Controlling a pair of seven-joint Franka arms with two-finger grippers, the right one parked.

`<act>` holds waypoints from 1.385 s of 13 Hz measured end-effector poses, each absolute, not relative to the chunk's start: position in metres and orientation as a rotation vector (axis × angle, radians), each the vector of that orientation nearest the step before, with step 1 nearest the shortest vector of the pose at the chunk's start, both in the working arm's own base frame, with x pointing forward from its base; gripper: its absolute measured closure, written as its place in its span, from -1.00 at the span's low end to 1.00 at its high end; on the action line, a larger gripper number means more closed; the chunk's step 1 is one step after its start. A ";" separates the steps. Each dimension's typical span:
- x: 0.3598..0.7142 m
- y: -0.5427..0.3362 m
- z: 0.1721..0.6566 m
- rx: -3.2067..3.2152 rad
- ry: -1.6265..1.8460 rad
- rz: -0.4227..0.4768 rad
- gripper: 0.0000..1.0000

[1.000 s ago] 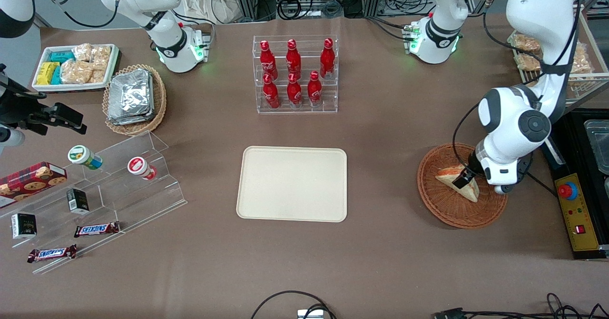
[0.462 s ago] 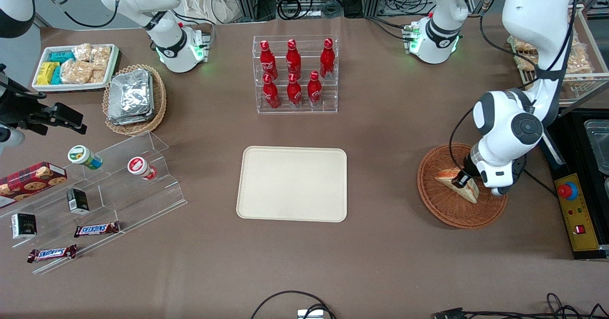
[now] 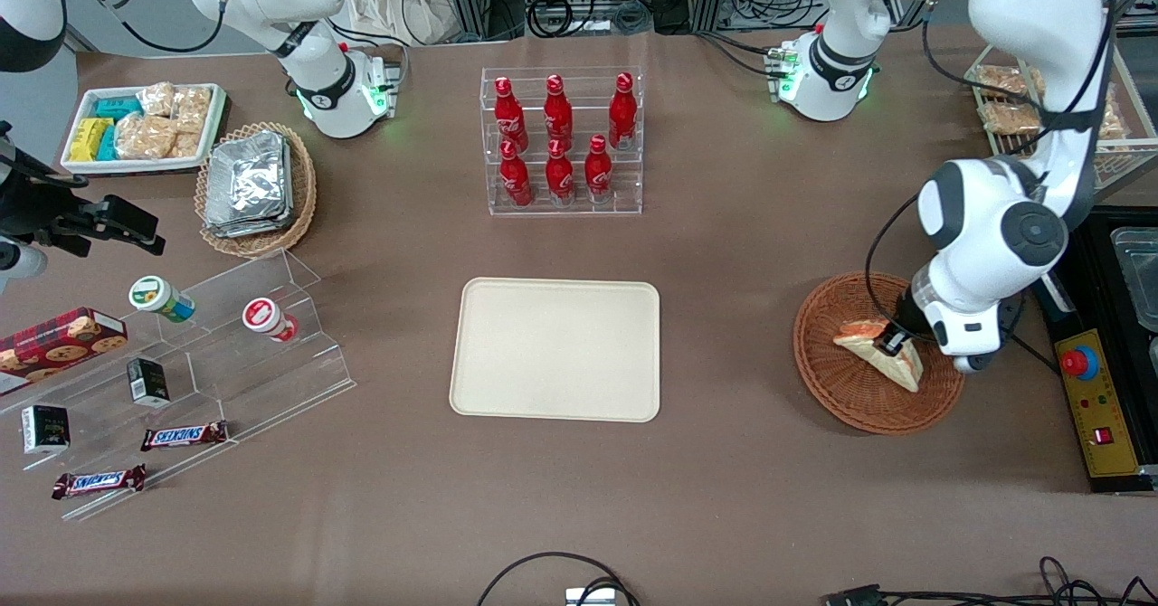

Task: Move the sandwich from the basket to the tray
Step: 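Close the left gripper on the sandwich and lift it from the basket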

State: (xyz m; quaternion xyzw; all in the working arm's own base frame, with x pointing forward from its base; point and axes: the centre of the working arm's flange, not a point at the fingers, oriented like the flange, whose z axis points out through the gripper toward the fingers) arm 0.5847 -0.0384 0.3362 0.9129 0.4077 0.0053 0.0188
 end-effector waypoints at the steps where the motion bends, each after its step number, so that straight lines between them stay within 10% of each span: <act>1: 0.587 -0.044 0.364 2.843 1.250 -0.006 0.56; 8: 0.593 -0.119 0.535 3.048 0.812 -0.045 0.68; 18: 0.565 -0.228 0.581 3.102 0.168 -0.052 0.68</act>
